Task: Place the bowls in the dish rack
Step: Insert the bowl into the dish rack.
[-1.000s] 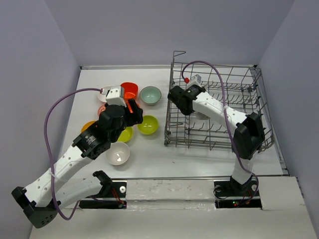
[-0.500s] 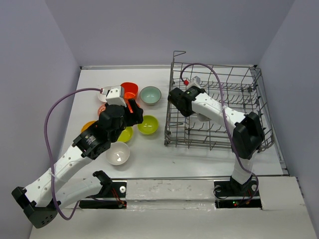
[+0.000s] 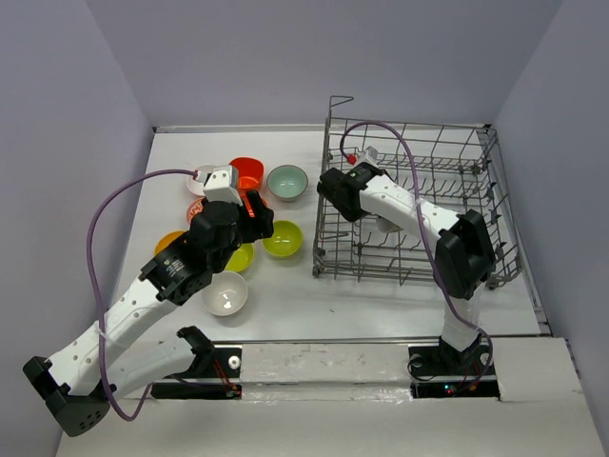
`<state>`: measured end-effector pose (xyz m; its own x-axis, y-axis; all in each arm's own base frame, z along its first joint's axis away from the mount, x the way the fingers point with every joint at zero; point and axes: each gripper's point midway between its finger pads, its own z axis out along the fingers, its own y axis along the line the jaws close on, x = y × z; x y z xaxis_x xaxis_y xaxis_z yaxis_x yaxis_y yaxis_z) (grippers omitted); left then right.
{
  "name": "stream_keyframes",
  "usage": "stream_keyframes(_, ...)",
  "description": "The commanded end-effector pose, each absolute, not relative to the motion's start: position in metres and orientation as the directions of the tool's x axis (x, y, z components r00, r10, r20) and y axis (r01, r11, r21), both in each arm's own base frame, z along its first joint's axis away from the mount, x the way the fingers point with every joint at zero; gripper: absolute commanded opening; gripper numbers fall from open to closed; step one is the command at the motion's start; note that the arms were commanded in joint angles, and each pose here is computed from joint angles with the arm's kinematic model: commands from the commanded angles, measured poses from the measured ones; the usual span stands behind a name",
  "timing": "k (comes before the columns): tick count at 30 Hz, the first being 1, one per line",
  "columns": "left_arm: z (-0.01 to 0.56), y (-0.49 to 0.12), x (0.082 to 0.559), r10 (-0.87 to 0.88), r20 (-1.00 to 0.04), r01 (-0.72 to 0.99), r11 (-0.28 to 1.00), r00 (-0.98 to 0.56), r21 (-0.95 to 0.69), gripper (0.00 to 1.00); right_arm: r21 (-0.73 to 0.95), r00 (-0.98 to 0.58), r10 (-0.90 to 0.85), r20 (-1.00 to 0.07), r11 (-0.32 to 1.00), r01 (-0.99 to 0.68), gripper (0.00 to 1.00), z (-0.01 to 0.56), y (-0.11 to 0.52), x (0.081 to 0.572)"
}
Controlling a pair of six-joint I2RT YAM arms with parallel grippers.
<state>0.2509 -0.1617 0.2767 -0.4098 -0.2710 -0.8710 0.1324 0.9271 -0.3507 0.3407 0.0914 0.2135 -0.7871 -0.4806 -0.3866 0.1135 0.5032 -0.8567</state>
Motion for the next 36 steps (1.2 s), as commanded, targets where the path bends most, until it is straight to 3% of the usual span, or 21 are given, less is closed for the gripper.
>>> stream_keyframes(1, 0.286, -0.163, 0.254, -0.288, -0.88, 0.146, 0.92, -0.377, -0.363, 0.76, -0.842, -0.755, -0.485, -0.441, 0.515, 0.161, 0.05, 0.211, 0.108, 0.352)
stream_keyframes(10, 0.278, -0.166, 0.255, -0.278, -0.876, 0.148, 0.921, -0.394, -0.359, 0.76, -0.819, -0.734, -0.473, -0.488, 0.538, 0.199, 0.07, 0.224, 0.113, 0.358)
stream_keyframes(20, 0.275, -0.199, 0.26, -0.365, -0.824, 0.202, 0.851, -0.434, -0.484, 0.74, -0.816, -0.727, -0.477, -0.493, 0.544, 0.196, 0.08, 0.228, 0.111, 0.351)
stream_keyframes(36, 0.22, -0.243, 0.244, -0.39, -0.742, 0.222, 0.786, -0.546, -0.577, 0.7, -0.806, -0.722, -0.47, -0.507, 0.555, 0.205, 0.08, 0.232, 0.111, 0.351)
